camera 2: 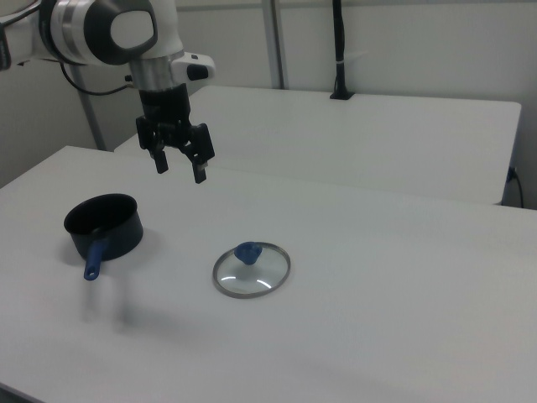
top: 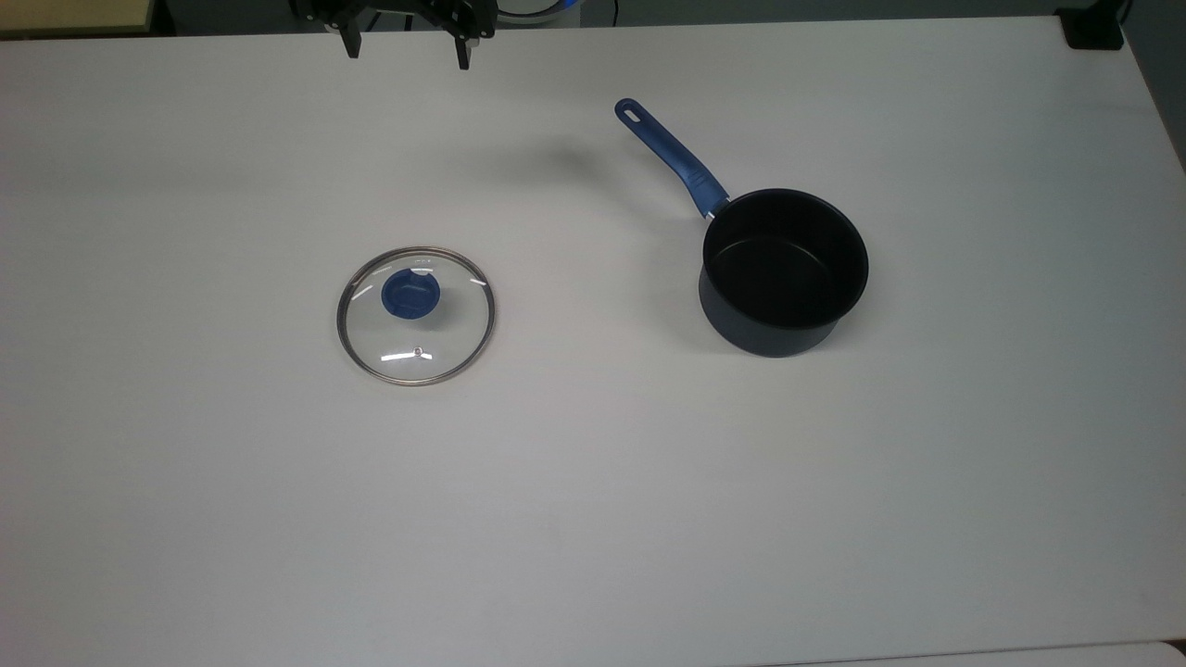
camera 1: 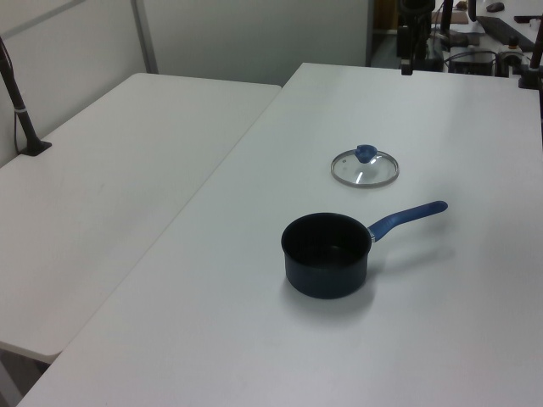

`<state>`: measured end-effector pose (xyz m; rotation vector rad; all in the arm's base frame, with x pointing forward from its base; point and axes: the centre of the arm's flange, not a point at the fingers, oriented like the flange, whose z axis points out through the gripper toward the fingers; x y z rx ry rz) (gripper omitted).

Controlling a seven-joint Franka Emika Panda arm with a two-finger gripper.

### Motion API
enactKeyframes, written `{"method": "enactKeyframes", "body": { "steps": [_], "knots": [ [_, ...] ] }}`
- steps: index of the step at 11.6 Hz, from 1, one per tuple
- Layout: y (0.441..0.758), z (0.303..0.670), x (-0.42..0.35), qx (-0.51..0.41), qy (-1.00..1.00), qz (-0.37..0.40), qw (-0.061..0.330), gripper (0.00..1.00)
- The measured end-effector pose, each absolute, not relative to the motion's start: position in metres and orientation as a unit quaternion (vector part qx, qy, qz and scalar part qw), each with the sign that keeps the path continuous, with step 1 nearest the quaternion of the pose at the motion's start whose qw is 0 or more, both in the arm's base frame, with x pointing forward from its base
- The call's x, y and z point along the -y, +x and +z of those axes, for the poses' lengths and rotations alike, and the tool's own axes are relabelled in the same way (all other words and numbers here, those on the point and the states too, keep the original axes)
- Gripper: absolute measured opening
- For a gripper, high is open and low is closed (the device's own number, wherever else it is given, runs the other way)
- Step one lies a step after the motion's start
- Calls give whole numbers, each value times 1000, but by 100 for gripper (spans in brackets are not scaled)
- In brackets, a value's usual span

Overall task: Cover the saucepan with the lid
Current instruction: 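Move the gripper down over the glass lid's blue knob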

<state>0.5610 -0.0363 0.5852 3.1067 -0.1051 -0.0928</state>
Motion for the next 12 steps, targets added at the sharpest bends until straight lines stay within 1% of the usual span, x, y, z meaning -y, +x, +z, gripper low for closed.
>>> {"method": "enactKeyframes", "body": {
  "steps": [4, 10, 12],
  "knots": [
    [561, 585, 40, 16, 999, -30, 15, 100],
    [561, 584, 40, 14, 999, -31, 15, 100],
    [566, 580, 40, 14, 999, -26, 16, 100]
  ]
}}
